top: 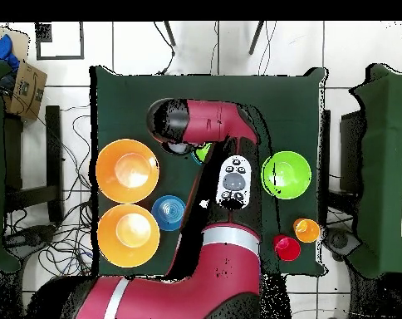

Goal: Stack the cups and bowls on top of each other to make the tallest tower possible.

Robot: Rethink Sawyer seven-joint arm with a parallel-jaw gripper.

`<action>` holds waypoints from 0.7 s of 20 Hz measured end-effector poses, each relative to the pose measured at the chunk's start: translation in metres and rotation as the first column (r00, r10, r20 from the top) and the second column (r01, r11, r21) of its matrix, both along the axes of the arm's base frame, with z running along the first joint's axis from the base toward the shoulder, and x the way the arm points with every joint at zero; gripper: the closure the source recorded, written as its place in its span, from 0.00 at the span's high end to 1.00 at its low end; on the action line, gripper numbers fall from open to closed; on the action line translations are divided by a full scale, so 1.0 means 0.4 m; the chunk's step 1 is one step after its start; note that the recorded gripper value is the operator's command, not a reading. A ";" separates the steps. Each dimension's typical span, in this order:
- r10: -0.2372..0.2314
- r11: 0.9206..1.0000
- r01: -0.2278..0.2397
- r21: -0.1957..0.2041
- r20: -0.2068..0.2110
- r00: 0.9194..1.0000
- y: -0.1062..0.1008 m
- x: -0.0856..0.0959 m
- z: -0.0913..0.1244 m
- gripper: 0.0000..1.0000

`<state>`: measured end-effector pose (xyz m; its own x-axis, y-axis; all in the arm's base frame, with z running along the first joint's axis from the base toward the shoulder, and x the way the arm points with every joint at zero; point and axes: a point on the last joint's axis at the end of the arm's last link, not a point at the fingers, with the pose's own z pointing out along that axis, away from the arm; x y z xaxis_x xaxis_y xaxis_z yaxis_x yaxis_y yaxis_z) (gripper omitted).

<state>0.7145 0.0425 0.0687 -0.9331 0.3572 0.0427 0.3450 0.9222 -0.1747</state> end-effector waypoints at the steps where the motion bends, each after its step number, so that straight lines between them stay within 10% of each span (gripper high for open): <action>1: 0.002 1.000 -0.002 -0.001 -0.001 1.000 0.003 -0.001 -0.001 0.00; 14: -0.014 1.000 0.015 0.017 -0.006 1.000 0.018 -0.001 -0.010 0.00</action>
<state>0.7141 0.0496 0.0647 -0.9275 0.3698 0.0547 0.3573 0.9199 -0.1615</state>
